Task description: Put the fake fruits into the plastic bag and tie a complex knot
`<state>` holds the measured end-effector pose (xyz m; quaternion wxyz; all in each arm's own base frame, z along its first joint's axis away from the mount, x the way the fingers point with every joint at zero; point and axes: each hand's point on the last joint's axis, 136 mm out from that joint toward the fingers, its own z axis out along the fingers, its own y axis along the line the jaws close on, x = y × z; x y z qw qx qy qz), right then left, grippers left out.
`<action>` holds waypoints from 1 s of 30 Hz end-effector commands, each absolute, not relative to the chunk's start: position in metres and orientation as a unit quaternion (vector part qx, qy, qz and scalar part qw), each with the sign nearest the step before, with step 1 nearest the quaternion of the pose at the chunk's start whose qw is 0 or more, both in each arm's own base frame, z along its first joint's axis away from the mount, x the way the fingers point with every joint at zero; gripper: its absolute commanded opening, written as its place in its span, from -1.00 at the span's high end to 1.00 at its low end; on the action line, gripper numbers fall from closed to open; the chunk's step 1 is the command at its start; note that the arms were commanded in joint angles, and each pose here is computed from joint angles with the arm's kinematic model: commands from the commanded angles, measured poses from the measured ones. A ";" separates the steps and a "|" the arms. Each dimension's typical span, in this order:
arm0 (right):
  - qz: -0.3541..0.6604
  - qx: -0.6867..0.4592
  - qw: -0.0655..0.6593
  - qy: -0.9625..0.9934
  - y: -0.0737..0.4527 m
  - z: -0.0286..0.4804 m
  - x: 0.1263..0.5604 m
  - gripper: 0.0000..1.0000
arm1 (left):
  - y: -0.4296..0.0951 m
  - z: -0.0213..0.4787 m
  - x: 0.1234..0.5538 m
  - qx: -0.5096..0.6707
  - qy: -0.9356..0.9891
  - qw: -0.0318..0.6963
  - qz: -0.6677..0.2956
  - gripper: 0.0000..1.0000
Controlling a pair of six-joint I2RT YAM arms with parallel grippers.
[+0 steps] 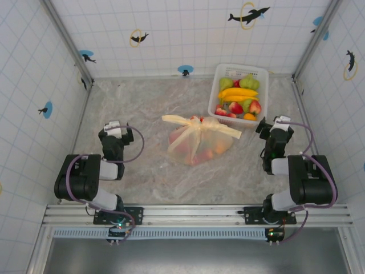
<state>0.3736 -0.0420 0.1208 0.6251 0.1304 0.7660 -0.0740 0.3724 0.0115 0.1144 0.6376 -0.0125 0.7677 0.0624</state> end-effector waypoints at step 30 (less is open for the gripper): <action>-0.085 0.114 0.619 0.773 -0.036 0.120 0.379 -0.99 | 0.008 0.124 0.377 -0.011 0.757 0.651 0.047 -0.95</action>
